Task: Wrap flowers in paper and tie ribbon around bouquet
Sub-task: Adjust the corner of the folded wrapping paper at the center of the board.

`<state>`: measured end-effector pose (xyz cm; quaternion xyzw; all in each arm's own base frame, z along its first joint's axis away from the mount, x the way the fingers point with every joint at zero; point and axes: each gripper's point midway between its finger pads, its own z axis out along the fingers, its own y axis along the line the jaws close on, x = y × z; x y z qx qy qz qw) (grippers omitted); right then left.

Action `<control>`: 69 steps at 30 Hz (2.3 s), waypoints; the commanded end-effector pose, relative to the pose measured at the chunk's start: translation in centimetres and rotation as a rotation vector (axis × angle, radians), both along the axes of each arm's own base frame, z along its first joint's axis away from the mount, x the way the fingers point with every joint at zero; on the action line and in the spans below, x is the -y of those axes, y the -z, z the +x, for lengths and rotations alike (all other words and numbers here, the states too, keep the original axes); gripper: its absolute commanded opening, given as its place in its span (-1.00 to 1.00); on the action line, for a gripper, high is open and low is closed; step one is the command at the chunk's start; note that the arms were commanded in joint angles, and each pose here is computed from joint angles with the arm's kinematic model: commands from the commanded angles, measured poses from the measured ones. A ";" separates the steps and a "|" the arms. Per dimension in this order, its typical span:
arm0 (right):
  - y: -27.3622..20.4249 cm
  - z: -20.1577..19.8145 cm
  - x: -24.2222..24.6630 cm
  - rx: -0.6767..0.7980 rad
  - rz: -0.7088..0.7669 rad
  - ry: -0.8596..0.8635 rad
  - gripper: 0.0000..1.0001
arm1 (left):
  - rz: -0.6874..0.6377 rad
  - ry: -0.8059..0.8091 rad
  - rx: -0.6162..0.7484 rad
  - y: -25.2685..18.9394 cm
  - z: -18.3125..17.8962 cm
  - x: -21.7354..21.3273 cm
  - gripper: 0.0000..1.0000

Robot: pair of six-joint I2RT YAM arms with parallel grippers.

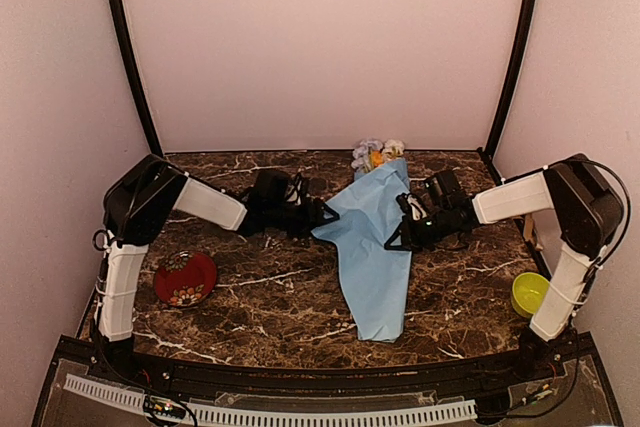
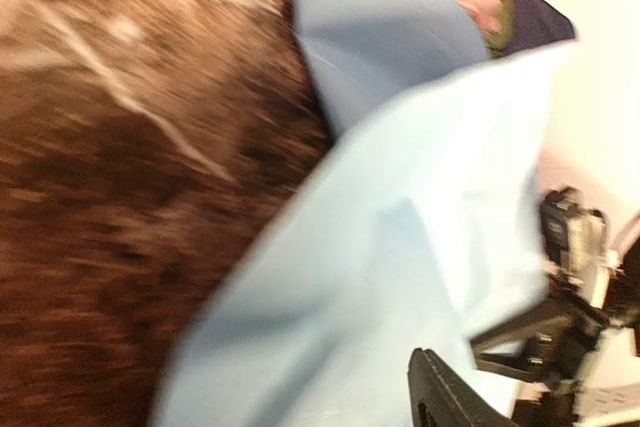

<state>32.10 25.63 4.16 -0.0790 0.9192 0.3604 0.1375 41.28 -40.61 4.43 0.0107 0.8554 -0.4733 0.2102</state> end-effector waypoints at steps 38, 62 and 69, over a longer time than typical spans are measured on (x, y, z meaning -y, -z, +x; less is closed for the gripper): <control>-3.3 -2.1 -0.8 -0.006 0.115 -0.079 -0.99 | 0.419 0.394 0.588 -9.1 5.5 3.8 0.32; -1.5 -4.1 -0.3 -0.056 0.089 -0.144 -1.00 | -0.147 0.695 0.782 -14.7 4.1 9.6 0.67; -1.3 -5.2 -0.6 -0.067 0.106 -0.167 -1.00 | -0.022 0.660 0.714 -11.3 3.9 10.6 0.62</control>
